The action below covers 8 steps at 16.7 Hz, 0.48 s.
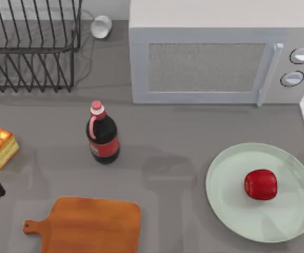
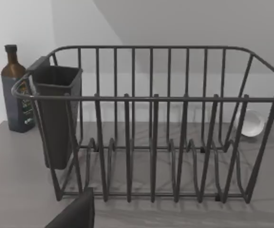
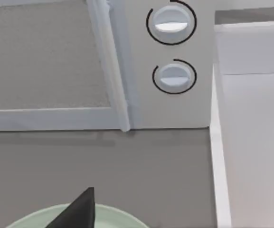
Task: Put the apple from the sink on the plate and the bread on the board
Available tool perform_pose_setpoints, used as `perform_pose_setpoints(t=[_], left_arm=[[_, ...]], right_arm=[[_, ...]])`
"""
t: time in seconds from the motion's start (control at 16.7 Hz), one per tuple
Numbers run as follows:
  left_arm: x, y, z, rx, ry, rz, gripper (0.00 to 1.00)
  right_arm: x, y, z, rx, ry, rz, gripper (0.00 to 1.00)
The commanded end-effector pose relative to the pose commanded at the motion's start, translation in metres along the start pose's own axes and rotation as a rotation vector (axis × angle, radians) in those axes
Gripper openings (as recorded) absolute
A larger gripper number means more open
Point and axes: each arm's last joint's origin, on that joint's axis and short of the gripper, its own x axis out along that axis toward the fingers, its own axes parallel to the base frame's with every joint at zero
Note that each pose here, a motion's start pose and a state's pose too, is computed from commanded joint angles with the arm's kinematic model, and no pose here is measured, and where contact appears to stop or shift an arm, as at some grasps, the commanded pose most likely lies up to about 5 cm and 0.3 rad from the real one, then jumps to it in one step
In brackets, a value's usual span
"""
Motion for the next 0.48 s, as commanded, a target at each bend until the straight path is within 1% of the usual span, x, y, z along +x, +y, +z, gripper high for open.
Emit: perform_pose_setpoints(t=[0.12,0.24,0.36,0.48], left_arm=[[0.0,0.0,0.0,0.0,0.0,0.0,1.0],[0.0,0.0,0.0,0.0,0.0,0.0,1.0],[0.0,0.0,0.0,0.0,0.0,0.0,1.0],[0.0,0.0,0.0,0.0,0.0,0.0,1.0]], right_arm=[[-0.003,-0.008,-0.021,-0.034,-0.146,-0.029,1.0],[-0.001,-0.014,-0.037,-0.066,-0.257,-0.06,1.0],[0.001,-0.019,-0.048,-0.091,-0.33,-0.087,1.0],[0.003,-0.021,-0.053,-0.104,-0.363,-0.1,1.0]])
